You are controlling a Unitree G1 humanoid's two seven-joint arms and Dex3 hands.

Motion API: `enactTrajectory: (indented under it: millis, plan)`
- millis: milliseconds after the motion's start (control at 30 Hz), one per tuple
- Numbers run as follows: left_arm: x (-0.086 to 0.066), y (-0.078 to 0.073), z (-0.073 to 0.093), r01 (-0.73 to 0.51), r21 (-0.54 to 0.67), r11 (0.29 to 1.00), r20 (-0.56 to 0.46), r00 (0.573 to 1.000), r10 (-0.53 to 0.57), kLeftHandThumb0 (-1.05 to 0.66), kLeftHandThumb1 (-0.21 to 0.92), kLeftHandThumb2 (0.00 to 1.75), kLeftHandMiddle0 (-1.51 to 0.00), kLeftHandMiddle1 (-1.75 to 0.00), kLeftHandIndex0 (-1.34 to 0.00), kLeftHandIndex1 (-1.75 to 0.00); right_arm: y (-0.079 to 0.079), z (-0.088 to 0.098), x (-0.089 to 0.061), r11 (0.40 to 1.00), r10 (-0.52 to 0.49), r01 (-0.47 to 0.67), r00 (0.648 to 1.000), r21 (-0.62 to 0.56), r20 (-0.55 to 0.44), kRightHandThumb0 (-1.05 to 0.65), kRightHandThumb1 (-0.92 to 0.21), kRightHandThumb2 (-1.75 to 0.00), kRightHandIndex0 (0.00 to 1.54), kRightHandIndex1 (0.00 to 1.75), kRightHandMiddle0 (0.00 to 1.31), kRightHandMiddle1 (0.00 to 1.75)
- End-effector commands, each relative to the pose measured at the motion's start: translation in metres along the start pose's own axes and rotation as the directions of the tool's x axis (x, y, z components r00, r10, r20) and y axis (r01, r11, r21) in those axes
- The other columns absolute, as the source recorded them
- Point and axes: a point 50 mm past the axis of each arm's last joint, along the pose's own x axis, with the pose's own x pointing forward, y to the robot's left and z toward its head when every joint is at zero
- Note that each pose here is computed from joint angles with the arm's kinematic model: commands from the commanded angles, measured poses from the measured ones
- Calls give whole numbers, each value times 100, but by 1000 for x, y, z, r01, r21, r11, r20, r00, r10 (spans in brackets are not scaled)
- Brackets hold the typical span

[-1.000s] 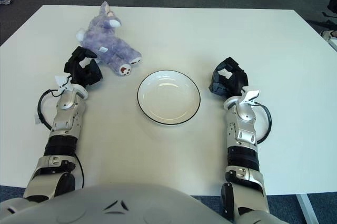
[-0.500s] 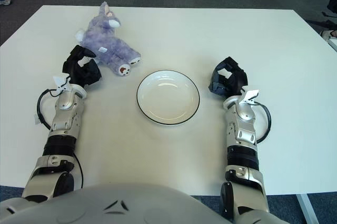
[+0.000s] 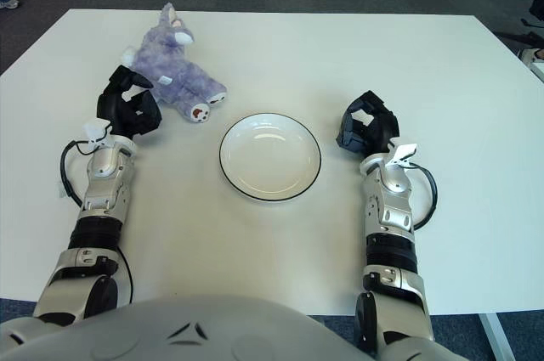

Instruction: Put the doll into the plate.

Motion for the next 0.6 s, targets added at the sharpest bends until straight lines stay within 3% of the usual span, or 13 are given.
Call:
enactTrajectory:
  millis: [0,367,567]
  plan:
    - [-17,7,-7,-8,22,1000,-22,1000,8,-42,50,109,-114,-175,-47,-175,0,-3,1,1000,-2,2,1000,9,-14,-47,-36,-126,125,175,58,175]
    - [-32,5,33,12,-40,999,176,984,-4,-42,49,109,-114,-175,-47,-175,1,-5,4,1000,3,-3,1000,11,-19,-47,-36,-126,125,175,58,175]
    - [-30,12,48,4,37,999,244,970,-13,-42,49,109,-116,-175,-47,-175,2,-6,5,1000,2,-2,1000,16,-19,-47,-36,-126,126,175,58,175]
